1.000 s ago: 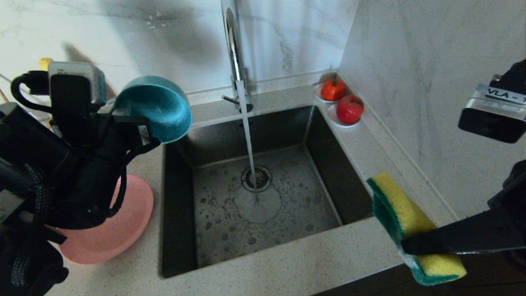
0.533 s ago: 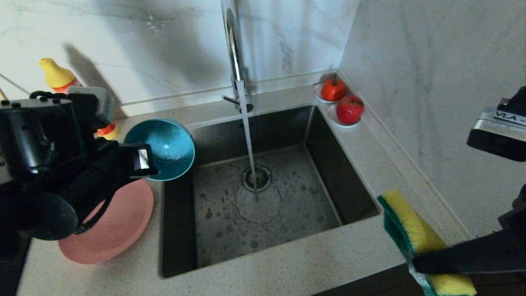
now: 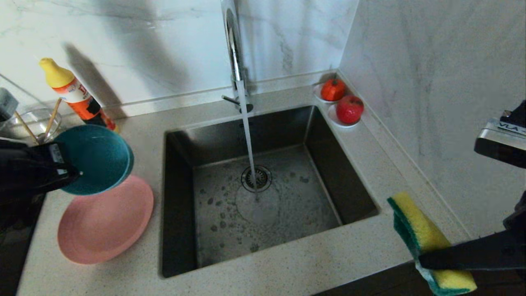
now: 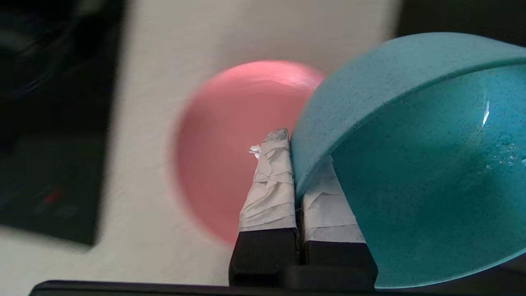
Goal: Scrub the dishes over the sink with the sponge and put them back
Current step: Place the bowl on the table
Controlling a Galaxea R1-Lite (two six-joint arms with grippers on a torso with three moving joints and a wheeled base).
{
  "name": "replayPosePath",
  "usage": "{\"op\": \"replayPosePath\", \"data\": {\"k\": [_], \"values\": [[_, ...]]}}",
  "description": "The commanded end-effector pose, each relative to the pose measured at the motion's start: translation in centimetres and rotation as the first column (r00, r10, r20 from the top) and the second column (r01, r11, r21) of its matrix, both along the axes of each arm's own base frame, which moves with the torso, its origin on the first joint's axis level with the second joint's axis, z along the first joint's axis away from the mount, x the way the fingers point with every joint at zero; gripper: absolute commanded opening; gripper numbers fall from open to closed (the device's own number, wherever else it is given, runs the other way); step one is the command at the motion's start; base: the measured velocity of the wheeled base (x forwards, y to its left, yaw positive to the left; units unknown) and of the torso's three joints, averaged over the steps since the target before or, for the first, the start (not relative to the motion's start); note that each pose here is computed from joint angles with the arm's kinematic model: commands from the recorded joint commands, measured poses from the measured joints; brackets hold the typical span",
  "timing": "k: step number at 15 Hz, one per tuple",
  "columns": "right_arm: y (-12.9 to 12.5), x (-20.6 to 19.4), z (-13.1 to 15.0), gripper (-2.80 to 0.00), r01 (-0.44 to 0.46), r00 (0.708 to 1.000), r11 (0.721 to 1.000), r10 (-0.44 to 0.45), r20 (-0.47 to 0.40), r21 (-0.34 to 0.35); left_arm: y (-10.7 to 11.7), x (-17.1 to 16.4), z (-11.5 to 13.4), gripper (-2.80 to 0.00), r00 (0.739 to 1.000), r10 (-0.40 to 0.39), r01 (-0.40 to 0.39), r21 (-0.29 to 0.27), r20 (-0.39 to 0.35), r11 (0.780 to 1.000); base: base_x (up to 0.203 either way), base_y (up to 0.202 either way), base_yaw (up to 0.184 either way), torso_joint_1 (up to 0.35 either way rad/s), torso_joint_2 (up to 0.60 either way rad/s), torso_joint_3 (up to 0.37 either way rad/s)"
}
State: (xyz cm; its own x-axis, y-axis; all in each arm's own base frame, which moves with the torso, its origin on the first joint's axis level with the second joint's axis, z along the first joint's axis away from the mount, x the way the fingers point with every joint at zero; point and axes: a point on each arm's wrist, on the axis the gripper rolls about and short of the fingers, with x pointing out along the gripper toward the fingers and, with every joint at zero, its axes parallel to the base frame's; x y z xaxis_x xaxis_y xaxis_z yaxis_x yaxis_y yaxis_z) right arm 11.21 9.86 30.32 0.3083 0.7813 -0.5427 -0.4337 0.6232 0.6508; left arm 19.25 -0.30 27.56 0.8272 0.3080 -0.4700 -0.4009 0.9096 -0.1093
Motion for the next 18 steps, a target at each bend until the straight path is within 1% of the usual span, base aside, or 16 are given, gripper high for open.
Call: {"op": "replayPosePath", "data": {"k": [1, 3, 4, 7, 9, 11, 14, 16, 18], "values": [[-0.2, 0.3, -0.3, -2.8, 0.021, 1.0, 1.0, -0.021, -0.01, -0.005, 2.7, -2.1, 0.2, -2.8, 0.994, 0.102, -0.103, -0.042, -0.026, 0.994, 0.0, 0.0, 0.0, 0.0, 0.0, 0.0], [-0.2, 0.5, -0.4, -2.8, 0.026, 1.0, 1.0, -0.026, -0.014, -0.009, 4.0, -3.9, 0.1, -2.8, 0.988, 0.146, -0.151, -0.107, -0.055, 0.983, 0.0, 0.0, 0.0, 0.0, 0.0, 0.0], [-0.2, 0.5, -0.6, -2.8, 0.031, 0.999, 0.999, -0.031, -0.015, -0.01, 4.6, -4.4, -0.3, -2.8, 0.98, 0.187, -0.195, -0.13, -0.069, 0.972, 0.0, 0.0, 0.0, 0.0, 0.0, 0.0], [-0.3, 0.5, -0.7, -2.8, 0.035, 0.999, 0.999, -0.035, -0.017, -0.012, 5.8, -5.4, -2.2, -2.8, 0.949, 0.289, -0.307, -0.161, -0.124, 0.938, 0.0, 0.0, 0.0, 0.0, 0.0, 0.0], [-0.4, 0.5, -0.6, -2.8, 0.038, 0.999, 0.999, -0.038, -0.015, -0.012, 6.9, -6.0, -2.6, -2.8, 0.917, 0.378, -0.397, -0.185, -0.132, 0.899, 0.0, 0.0, 0.0, 0.0, 0.0, 0.0], [-0.5, 0.5, -0.7, -2.8, 0.04, 0.999, 0.999, -0.04, -0.016, -0.014, 7.6, -6.9, -3.5, -2.8, 0.885, 0.44, -0.464, -0.204, -0.153, 0.862, 0.0, 0.0, 0.0, 0.0, 0.0, 0.0], [-0.6, 0.7, -1.0, -2.8, 0.046, 0.999, 0.999, -0.047, -0.011, -0.026, 8.4, -7.2, -4.3, -2.8, 0.852, 0.497, -0.524, -0.231, -0.167, 0.82, 0.0, 0.0, 0.0, 0.0, 0.0, 0.0], [-0.6, 0.7, -1.0, -2.8, 0.046, 0.999, 0.999, -0.047, -0.009, -0.025, 9.6, -6.7, -5.1, -2.8, 0.824, 0.528, -0.565, -0.238, -0.203, 0.79, 0.0, 0.0, 0.0, 0.0, 0.0, 0.0], [-0.5, 0.9, -1.0, -2.8, 0.046, 0.999, 0.999, -0.046, -0.006, -0.023, 10.9, -5.5, -6.2, -2.8, 0.81, 0.535, -0.585, -0.276, -0.239, 0.762, 0.0, 0.0, 0.0, 0.0, 0.0, 0.0]]}}
